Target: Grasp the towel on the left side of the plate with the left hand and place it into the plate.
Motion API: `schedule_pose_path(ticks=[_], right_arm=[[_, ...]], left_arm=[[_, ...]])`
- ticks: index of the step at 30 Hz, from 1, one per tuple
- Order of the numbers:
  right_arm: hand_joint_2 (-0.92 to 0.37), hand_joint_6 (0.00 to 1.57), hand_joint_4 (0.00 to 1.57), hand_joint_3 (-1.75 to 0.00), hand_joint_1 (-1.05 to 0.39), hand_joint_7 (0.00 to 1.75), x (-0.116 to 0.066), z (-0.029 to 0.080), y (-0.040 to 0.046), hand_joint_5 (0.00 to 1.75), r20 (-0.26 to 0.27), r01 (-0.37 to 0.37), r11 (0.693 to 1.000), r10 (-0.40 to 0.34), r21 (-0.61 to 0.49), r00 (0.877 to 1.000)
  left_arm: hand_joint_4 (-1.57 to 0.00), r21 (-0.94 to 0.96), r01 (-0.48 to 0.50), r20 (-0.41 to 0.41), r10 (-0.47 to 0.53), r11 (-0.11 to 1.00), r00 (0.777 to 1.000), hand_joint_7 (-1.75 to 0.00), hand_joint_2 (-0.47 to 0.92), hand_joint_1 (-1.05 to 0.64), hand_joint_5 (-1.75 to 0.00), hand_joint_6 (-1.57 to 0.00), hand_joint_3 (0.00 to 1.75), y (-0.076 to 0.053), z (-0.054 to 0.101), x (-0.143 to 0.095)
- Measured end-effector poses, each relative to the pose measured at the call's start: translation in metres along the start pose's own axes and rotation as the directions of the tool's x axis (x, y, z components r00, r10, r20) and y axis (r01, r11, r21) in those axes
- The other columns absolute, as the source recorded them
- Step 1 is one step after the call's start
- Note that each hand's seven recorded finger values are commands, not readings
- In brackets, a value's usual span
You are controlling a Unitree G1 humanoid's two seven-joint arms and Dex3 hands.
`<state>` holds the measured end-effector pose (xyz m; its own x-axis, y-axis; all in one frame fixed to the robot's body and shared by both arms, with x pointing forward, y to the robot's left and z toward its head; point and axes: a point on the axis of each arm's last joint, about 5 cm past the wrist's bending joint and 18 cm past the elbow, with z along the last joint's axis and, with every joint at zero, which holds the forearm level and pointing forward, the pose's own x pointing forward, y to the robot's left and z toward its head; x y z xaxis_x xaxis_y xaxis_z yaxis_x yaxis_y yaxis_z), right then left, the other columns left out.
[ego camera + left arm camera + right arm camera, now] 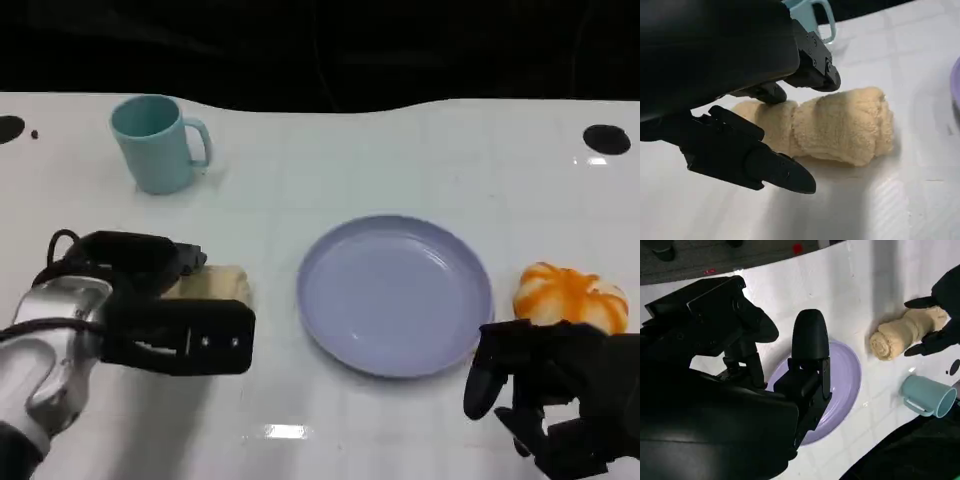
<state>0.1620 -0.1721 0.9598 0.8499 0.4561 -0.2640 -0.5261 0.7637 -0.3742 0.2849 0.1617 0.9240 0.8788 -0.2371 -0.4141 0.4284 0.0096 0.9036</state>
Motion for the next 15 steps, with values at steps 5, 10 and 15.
schedule_pose_path(ticks=[5, 10, 15], right_arm=[[-0.57, 0.68, 0.7, -1.07, 0.01, 1.43, -0.001, 0.0, 0.0001, 1.69, -0.003, 0.0, 1.0, 0.0, 0.002, 1.0], [-0.57, 0.68, 0.71, -1.08, 0.03, 1.43, -0.002, 0.0, 0.0004, 1.69, -0.003, 0.0, 1.0, 0.0, 0.003, 1.0], [-0.58, 0.68, 0.71, -1.07, 0.03, 1.44, -0.002, 0.0, 0.0002, 1.69, -0.001, 0.001, 1.0, -0.001, 0.004, 1.0]], left_arm=[[-0.51, 0.013, 0.026, -0.004, -0.026, 1.0, 1.0, -0.02, 0.88, -0.47, -0.08, -0.43, 0.01, -0.003, -0.004, 0.016], [-0.84, -0.004, 0.017, 0.003, -0.017, 1.0, 1.0, -0.07, 0.92, -0.36, -0.23, -0.61, 0.11, -0.008, -0.005, 0.025], [-0.79, -0.054, -0.042, 0.008, 0.042, 0.998, 0.999, -0.11, 0.92, -0.25, -1.21, -1.05, 0.24, -0.023, -0.008, 0.028]])
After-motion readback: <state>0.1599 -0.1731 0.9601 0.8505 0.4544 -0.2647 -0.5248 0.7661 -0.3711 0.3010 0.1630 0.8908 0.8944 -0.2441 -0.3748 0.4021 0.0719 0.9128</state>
